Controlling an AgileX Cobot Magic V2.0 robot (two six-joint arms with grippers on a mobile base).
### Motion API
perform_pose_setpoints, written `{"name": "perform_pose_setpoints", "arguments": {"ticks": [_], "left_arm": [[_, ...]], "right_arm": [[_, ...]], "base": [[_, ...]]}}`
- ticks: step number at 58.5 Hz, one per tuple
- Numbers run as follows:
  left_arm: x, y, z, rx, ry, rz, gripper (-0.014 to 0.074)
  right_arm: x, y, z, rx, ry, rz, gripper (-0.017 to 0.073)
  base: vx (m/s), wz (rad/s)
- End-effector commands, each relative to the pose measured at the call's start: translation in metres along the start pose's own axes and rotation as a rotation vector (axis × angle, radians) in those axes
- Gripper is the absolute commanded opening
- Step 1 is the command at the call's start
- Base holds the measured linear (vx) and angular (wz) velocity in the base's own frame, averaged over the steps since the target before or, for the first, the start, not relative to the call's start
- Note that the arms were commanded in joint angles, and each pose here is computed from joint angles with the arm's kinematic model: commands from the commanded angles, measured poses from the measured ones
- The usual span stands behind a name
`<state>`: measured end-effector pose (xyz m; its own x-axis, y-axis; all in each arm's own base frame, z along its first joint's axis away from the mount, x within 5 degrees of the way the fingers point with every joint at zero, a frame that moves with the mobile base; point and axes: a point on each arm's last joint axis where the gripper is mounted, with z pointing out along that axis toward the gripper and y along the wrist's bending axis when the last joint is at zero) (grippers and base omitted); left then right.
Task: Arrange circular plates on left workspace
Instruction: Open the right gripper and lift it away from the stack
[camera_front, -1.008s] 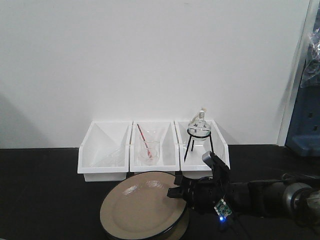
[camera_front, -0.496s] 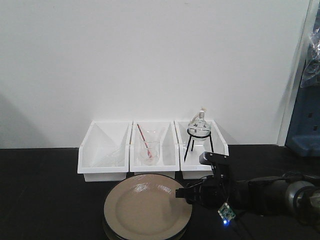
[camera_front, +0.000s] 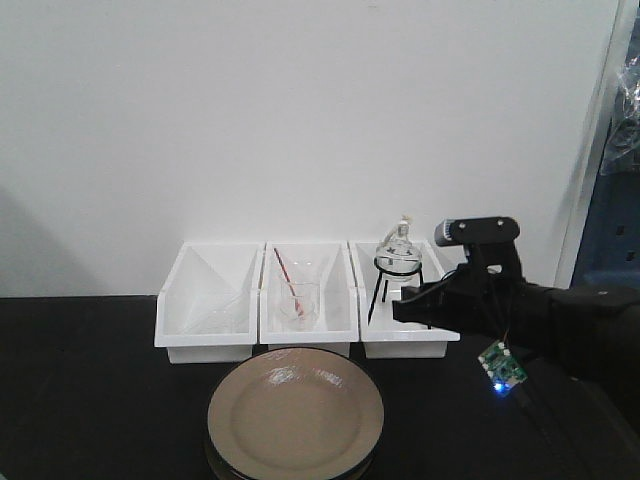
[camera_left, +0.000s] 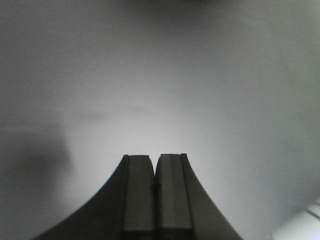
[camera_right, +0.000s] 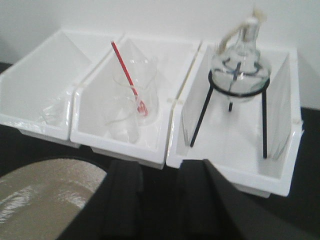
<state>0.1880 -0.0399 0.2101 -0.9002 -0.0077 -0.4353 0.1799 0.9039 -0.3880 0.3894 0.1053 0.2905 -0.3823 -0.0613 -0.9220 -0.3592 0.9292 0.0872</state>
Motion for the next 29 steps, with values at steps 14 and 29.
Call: {"name": "perform_pose_setpoints", "arguments": {"ticks": [14,29], "left_arm": [[-0.070,0.011,-0.036,-0.308,-0.119,0.037,0.0000],[-0.076,-0.010,-0.086,-0.316,-0.410,0.089,0.0000]], "right_arm": [[-0.034,0.023,-0.137,0.005,-0.210,-0.124,-0.0009],[0.019,0.034,-0.229,0.048,-0.308,-0.137,-0.0005]], "base": [[0.00,0.00],[0.00,0.00]]}}
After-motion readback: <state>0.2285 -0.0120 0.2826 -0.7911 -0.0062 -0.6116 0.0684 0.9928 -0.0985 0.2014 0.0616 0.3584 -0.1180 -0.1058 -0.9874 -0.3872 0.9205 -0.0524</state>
